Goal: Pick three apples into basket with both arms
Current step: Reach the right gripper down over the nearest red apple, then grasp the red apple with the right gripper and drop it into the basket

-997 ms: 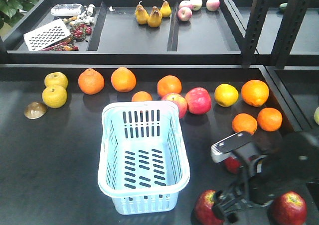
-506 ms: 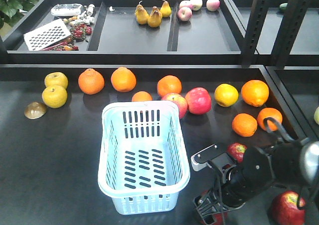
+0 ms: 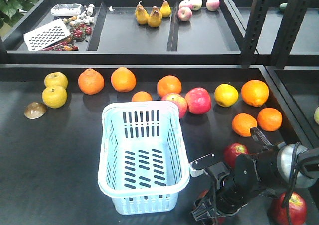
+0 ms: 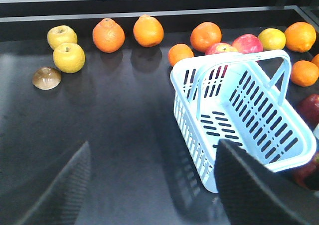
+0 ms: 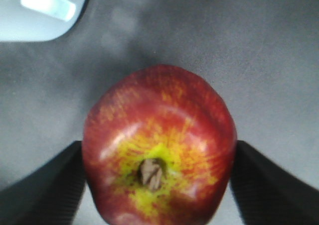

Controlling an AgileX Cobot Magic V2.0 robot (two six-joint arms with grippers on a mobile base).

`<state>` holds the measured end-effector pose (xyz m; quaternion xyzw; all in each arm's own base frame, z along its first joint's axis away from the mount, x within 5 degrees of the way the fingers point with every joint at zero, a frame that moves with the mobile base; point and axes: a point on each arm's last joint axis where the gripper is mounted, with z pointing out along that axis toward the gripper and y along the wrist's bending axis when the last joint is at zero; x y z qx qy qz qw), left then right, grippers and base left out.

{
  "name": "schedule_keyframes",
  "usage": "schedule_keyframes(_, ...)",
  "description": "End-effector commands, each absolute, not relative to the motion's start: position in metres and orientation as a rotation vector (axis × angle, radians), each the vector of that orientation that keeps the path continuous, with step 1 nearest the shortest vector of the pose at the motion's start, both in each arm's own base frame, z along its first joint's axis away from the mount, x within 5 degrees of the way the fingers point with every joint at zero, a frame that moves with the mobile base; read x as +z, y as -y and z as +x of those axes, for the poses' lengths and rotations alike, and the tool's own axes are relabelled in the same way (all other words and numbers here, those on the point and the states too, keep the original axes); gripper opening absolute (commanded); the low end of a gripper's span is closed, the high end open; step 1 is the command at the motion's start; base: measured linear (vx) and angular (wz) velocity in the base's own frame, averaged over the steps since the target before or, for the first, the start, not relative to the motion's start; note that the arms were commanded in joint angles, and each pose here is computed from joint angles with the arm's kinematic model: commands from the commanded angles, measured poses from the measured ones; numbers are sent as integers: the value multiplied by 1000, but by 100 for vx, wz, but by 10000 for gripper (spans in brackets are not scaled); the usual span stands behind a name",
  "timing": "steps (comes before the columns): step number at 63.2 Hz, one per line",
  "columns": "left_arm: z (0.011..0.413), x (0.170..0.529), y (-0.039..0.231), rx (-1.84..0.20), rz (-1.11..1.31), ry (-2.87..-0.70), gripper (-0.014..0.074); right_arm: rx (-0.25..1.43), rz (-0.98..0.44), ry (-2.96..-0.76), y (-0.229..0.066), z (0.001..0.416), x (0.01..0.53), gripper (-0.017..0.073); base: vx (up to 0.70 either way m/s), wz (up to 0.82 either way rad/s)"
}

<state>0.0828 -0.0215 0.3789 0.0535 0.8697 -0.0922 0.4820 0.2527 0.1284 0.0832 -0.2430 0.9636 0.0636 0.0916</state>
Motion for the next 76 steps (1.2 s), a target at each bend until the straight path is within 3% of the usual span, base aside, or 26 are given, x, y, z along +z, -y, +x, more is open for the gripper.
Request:
schedule_keyframes(1,85,389,22,-242,120,-2045,502,208,-669,-2790,-132,261,101,351,0,0)
schedule_keyframes(19,85,389,22,-242,120,-2045,502,213,-670,-2781,-125,246,149,340,0,0)
schedule_keyframes(37,85,389,22,-242,120,-2045,502,26,-554,-2772,-96,215,215,340,0,0)
schedule_keyframes(52,85,389,22,-242,120,-2045,502,317,-435,-2505,-101,198,265,340,0,0)
schedule_keyframes(61,85,389,22,-242,120,-2045,502,499,-455,-2376,-113,199,275,340,0,0)
schedule_keyframes(76,85,389,22,-242,120,-2045,502,655,-512,-2287,-133,215,267,340,0,0)
